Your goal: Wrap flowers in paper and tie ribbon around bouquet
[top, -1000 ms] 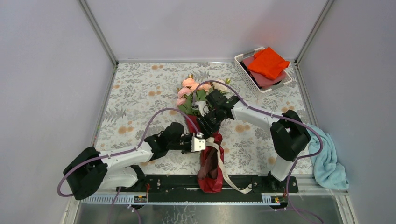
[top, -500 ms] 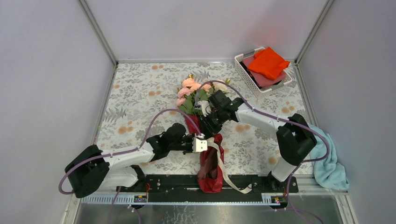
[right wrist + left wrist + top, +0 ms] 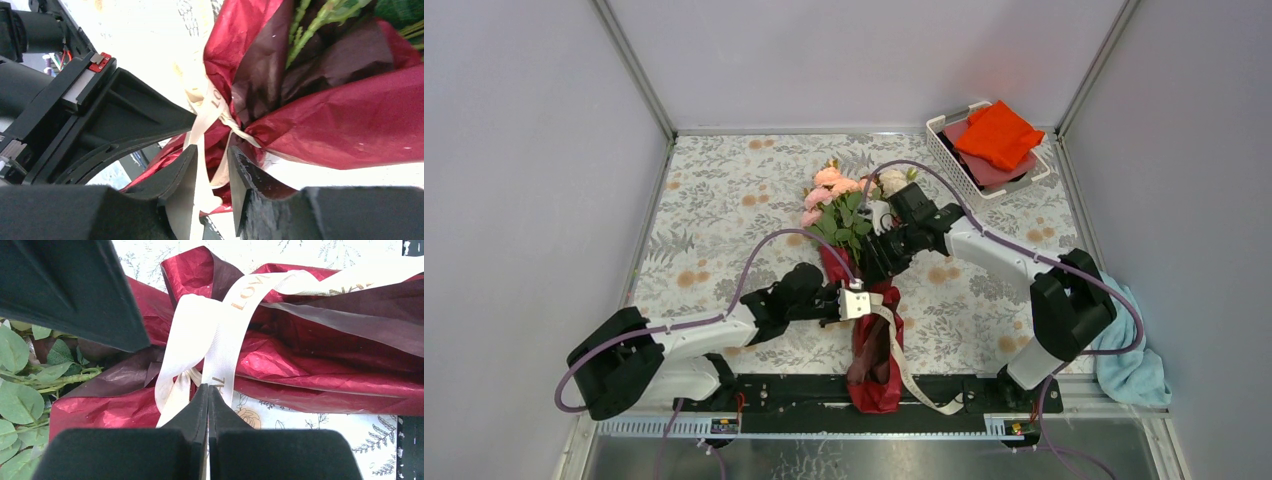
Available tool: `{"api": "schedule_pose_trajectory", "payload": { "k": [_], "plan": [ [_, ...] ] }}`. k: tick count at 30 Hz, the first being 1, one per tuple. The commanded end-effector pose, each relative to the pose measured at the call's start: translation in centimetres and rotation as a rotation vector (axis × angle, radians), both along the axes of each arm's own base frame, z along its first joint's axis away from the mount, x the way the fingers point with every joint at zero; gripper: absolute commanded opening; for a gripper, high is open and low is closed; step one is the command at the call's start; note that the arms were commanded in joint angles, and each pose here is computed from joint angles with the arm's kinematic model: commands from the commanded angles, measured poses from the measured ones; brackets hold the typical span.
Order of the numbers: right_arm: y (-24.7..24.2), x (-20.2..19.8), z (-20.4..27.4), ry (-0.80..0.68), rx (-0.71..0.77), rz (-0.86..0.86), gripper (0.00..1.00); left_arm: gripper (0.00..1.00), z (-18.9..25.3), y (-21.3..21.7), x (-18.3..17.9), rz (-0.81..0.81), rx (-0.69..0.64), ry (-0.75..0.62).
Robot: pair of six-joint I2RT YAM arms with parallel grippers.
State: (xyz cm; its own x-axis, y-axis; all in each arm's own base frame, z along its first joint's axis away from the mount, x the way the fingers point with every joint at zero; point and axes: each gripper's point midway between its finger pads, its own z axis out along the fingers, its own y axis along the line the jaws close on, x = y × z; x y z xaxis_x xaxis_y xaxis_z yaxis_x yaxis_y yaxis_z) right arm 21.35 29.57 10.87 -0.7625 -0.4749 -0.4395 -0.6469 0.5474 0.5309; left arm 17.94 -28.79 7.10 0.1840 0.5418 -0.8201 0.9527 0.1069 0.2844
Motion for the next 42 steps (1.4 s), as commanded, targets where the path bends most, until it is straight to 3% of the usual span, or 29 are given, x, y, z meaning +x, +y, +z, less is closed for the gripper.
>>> {"api": "schedule_pose_trajectory", "payload": {
  "k": [1, 5, 8, 14, 18, 23, 30, 35, 42],
  "plan": [
    [0.0, 2.2, 1.2, -0.068, -0.020, -0.037, 0.34, 0.00, 1.1, -1.0, 0.2, -0.016, -0.044, -0.029],
    [-0.1, 2.1, -1.0, -0.022, -0.070, -0.008, 0.23, 0.02, 1.3, -0.9, -1.1, -0.117, -0.008, -0.040],
    [0.2, 1.2, -1.5, 0.025, -0.065, 0.034, 0.18, 0.35, 1.0, -0.1, -1.8, -0.167, 0.060, -0.029],
    [0.7, -0.1, -2.1, 0.066, -0.016, 0.096, 0.16, 0.50, 1.2, -0.7, -0.8, -0.130, 0.026, -0.063],
    [1.3, -1.0, -2.2, 0.103, 0.030, 0.120, 0.15, 0.41, 0.9, -0.8, 0.1, -0.089, 0.015, -0.087],
    [1.5, -1.6, -2.6, 0.133, 0.045, 0.148, 0.15, 0.19, 0.6, -1.0, 0.5, -0.081, 0.019, -0.101],
    [2.1, -2.4, -2.3, 0.166, 0.115, 0.174, 0.17, 0.00, 0.5, -1.1, 0.0, -0.102, 0.006, -0.091],
    [2.5, -2.9, -2.1, 0.175, 0.167, 0.190, 0.23, 0.00, 0.9, -1.5, 0.8, -0.079, -0.013, -0.115],
    [2.2, -2.5, -3.0, 0.179, 0.117, 0.151, 0.33, 0.00, 1.4, -1.6, 1.0, -0.054, -0.032, -0.116]
  ]
}}
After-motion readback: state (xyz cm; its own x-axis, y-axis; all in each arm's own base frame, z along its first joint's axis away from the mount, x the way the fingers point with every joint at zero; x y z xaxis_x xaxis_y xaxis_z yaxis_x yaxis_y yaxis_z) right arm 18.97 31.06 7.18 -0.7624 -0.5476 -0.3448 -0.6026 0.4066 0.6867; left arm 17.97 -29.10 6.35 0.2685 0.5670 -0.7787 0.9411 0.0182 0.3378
